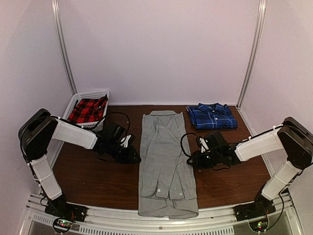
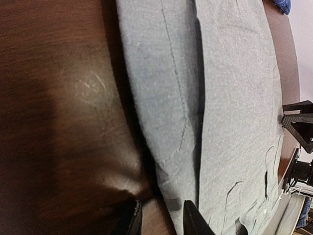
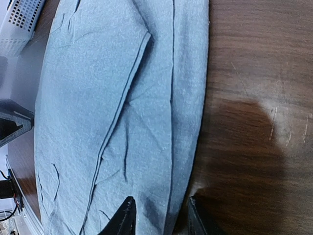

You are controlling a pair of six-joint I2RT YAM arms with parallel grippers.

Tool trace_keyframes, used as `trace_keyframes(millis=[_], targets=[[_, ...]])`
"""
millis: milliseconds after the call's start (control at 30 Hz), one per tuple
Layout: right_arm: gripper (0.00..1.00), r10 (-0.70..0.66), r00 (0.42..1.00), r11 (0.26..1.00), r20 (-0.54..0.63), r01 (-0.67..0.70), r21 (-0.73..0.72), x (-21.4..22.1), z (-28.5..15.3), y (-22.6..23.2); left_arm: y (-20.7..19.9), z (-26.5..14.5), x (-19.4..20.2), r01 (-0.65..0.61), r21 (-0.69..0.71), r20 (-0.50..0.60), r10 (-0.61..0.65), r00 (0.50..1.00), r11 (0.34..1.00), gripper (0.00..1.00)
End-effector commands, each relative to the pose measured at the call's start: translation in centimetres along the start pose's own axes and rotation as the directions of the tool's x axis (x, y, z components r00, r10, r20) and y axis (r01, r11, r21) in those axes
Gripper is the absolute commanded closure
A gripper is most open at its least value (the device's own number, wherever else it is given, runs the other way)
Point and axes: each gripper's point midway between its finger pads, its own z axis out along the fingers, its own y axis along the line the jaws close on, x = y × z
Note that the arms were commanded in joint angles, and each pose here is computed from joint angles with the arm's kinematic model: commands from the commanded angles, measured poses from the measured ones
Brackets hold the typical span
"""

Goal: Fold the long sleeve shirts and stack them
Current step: Adjust the rectangle-folded shirt at the center of the board.

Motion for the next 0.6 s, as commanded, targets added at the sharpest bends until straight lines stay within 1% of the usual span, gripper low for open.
trace_keyframes(millis=[0,67,200,333,400,500,567], targets=[[0.64,0.005,0.999,0.999,0.038,-0.006,0.034,-1.5,0.7,-0.3,-0.7,0.5,-2.3,-0.039,-0.001,0.064,0.038,0.997,0.999,0.7],[0.65,0.003,0.999,0.999,0.043,-0.005,0.049,-1.8,0.8,-0.5,-0.7,0.7,-2.6,-0.038,-0.003,0.065,0.039,0.997,0.999,0.7],[0.67,-0.001,0.999,0.998,0.04,-0.002,0.06,-2.1,1.3,-0.7,-0.8,1.1,-2.9,-0.033,-0.001,0.062,0.033,0.998,0.999,0.75],[0.71,-0.003,1.0,0.998,0.03,0.001,0.065,-2.2,2.0,-0.7,-0.7,1.6,-3.1,-0.029,-0.002,0.057,0.029,0.998,1.0,0.87],[0.76,-0.003,1.0,0.998,0.029,0.001,0.063,-2.3,2.3,-0.7,-0.9,1.7,-3.5,-0.031,0.007,0.072,0.03,0.997,1.0,0.94],[0.82,-0.006,1.0,0.998,0.029,0.004,0.057,-2.8,2.8,-0.3,-0.8,1.7,-3.8,-0.021,0.002,0.087,0.021,0.996,1.0,1.0],[0.84,-0.008,1.0,0.999,0.029,0.007,0.052,-3.2,3.1,0.0,-0.5,1.6,-4.1,-0.014,-0.013,0.097,0.015,0.995,1.0,1.0]])
